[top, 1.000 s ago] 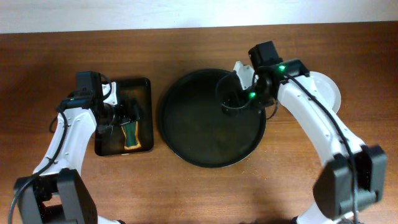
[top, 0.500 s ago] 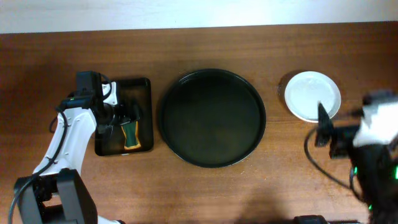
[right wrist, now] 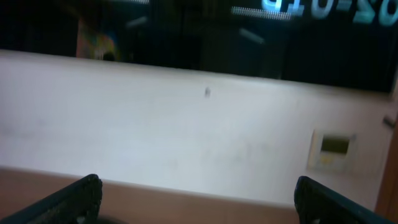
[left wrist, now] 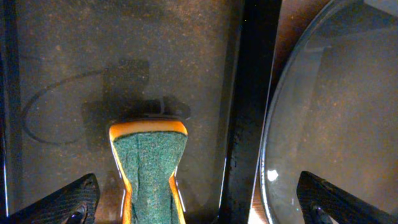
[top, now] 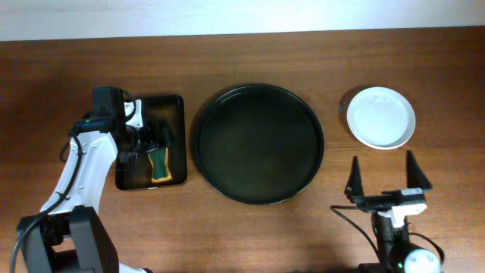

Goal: Clean dirty plates on tray and stack at the side

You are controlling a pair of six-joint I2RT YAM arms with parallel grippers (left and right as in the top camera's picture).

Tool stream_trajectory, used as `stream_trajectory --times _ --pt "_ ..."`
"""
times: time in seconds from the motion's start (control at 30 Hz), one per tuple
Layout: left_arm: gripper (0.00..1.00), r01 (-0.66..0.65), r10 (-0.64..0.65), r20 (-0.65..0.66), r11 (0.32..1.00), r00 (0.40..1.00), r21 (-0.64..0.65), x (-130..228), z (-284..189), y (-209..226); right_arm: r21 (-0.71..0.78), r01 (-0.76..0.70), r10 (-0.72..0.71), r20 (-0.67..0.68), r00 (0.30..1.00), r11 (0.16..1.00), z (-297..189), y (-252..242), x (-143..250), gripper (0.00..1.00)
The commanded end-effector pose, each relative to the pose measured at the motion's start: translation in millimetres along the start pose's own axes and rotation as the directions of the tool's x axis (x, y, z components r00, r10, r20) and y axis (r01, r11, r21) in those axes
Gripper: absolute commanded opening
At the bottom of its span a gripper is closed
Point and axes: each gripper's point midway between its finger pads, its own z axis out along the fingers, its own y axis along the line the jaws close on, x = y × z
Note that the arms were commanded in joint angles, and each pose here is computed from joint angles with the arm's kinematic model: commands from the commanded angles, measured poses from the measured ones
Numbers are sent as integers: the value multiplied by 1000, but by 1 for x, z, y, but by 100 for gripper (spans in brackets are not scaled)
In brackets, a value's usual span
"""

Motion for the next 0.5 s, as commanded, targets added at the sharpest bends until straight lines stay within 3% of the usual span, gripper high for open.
stream_trajectory --times 0.0,0.2,0.47 --pt "99 -11 10 24 1000 1000 14 -6 -7 -4 -14 -57 55 -99 993 998 -3 6 46 99" --pt "99 -11 10 24 1000 1000 14 -6 -7 -4 -15 -85 73 -381 922 996 -20 12 115 99" --pt "99 -11 10 24 1000 1000 14 -6 -7 -4 -13 -85 74 -386 920 996 -20 12 116 99"
